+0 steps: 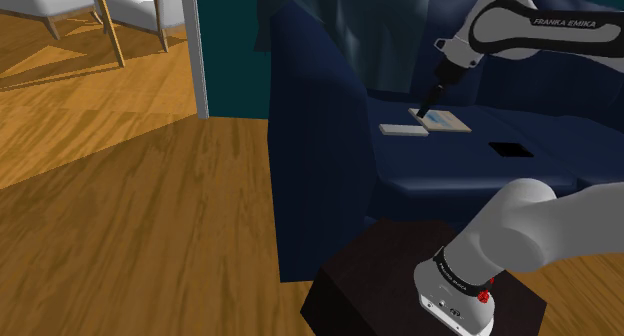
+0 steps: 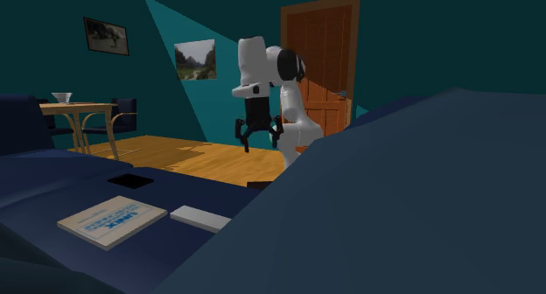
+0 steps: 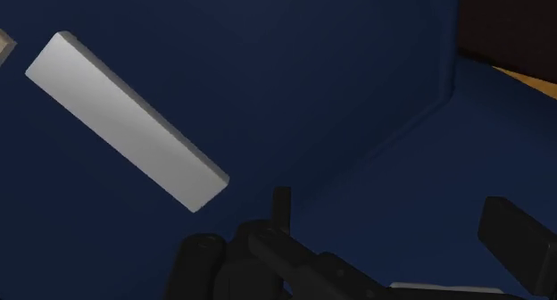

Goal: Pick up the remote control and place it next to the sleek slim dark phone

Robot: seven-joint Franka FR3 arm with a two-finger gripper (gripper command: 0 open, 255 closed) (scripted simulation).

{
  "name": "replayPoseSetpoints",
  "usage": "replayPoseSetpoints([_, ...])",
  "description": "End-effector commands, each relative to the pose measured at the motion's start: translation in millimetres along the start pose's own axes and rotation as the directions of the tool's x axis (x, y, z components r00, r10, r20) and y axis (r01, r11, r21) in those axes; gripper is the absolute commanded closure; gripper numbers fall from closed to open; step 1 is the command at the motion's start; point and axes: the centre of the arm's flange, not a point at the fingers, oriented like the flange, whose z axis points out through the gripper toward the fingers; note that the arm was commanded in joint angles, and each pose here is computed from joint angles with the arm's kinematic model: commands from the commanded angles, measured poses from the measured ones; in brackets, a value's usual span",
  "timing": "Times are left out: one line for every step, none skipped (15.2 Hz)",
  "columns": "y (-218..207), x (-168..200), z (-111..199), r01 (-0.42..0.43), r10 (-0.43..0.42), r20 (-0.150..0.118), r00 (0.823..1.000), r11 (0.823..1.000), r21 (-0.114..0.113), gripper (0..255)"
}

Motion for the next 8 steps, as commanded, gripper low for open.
replayPoseSetpoints([21.9, 1.5, 13.7, 0.069, -0.069, 0.014, 0.998, 0.998, 0.000, 0])
replayPoseSetpoints([32.7, 2.0, 21.2, 0.100, -0.100, 0.022, 0.995, 0.995, 0.001, 0])
replayPoseSetpoints([43.4, 2.8, 28.8, 0.131, -0.131, 0.029, 0.991, 0.991, 0.002, 0])
replayPoseSetpoints([54.2, 3.9, 36.4, 0.163, -0.163, 0.036, 0.986, 0.987, 0.003, 0])
replayPoseSetpoints([64.9, 5.2, 44.0, 0.194, -0.194, 0.043, 0.980, 0.981, 0.005, 0])
replayPoseSetpoints([75.5, 6.9, 51.6, 0.224, -0.225, 0.050, 0.973, 0.974, 0.007, 0])
replayPoseSetpoints([86.1, 8.8, 59.2, 0.255, -0.255, 0.057, 0.965, 0.967, 0.009, 0])
replayPoseSetpoints([96.6, 11.1, 66.8, 0.285, -0.286, 0.064, 0.956, 0.958, 0.011, 0])
